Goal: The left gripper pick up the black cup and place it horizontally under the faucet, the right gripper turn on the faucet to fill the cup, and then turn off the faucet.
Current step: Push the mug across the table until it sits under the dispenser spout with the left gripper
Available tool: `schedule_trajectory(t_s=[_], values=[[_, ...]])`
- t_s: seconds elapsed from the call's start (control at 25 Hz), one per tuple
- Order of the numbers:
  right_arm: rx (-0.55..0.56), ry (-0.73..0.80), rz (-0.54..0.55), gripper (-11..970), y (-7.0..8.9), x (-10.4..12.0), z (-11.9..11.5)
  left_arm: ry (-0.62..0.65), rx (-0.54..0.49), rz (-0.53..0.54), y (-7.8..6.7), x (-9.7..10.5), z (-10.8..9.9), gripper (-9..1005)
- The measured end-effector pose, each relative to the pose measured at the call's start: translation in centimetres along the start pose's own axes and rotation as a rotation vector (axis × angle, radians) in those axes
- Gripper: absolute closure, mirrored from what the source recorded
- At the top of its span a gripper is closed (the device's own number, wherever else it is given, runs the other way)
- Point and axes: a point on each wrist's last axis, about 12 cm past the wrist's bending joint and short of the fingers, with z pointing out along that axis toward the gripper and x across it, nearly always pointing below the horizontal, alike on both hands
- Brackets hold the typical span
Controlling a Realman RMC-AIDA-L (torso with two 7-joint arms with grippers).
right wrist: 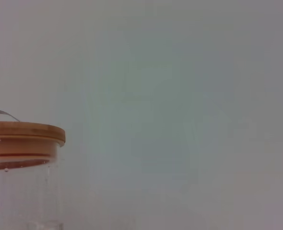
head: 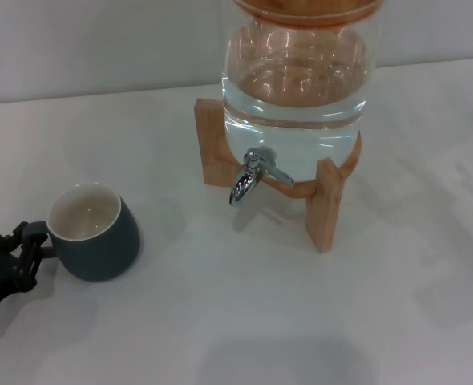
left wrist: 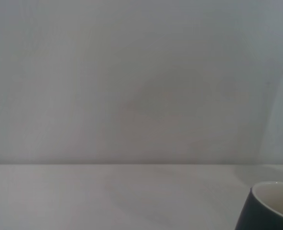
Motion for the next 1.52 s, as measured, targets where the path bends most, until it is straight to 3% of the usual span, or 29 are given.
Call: schedule_trajectory(t_s=[0.36,1.0,1.52], values=[[-0.001,0.003,0.005,146,0.1,0.2,0.0,-0.005,0.032,0.037,-0.1,-0.7,0.8,811],[-0.031,-0.015,0.004,147,0.6,0.0,0.1,0.0,0.269,0.147,-2.9,-3.3,5.4,818],[-0.063,-0.022,0.012,146,1.1,0.1,0.5,0.036,0.335,0.168,-4.9,-3.3,7.4,817]])
